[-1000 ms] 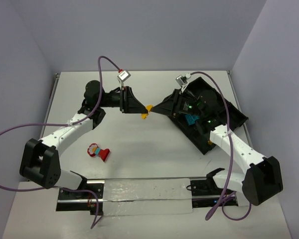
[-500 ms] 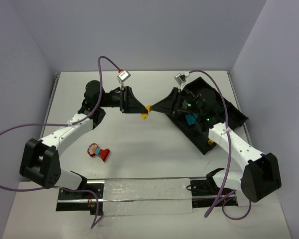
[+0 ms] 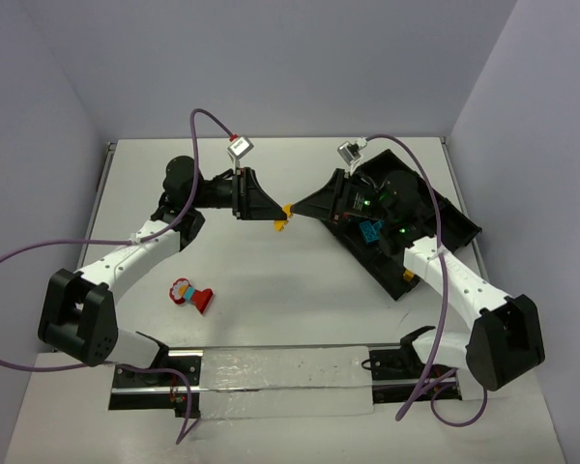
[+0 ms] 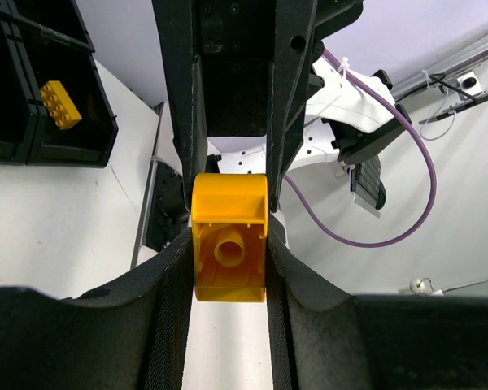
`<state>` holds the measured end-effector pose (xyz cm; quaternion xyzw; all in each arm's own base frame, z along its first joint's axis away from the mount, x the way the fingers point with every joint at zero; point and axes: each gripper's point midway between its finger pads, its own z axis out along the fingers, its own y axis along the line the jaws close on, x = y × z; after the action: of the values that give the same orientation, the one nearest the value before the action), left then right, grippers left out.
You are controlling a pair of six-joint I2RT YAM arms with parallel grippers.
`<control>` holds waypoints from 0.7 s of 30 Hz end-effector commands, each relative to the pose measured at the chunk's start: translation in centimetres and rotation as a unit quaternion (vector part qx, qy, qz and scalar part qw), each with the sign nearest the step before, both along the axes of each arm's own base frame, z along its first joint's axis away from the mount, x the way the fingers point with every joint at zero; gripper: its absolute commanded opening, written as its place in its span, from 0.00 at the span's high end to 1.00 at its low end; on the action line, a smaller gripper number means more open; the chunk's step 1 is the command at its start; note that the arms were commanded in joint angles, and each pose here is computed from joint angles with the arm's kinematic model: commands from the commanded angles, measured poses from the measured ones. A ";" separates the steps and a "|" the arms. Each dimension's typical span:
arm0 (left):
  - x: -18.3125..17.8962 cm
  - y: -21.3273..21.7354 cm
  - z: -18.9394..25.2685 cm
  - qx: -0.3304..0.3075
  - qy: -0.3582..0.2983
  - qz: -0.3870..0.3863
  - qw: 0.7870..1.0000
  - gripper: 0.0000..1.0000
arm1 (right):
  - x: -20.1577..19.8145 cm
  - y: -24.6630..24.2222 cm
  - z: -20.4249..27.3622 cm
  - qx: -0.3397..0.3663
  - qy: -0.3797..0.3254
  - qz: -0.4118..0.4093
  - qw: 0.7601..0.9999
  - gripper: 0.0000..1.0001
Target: Sort the legos into containers by color
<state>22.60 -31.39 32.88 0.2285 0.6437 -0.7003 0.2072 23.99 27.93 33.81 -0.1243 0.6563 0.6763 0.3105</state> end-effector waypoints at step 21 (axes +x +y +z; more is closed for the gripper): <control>1.8 0.6 -2.9 0.074 -0.023 0.050 0.996 0.01 | 1.0 -0.8 0.8 -0.047 -0.042 -0.062 0.996 1.00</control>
<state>23.98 -31.16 28.45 0.2104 0.7086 -0.6415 0.2053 25.23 27.44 31.81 -0.1047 0.6977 0.6265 0.3313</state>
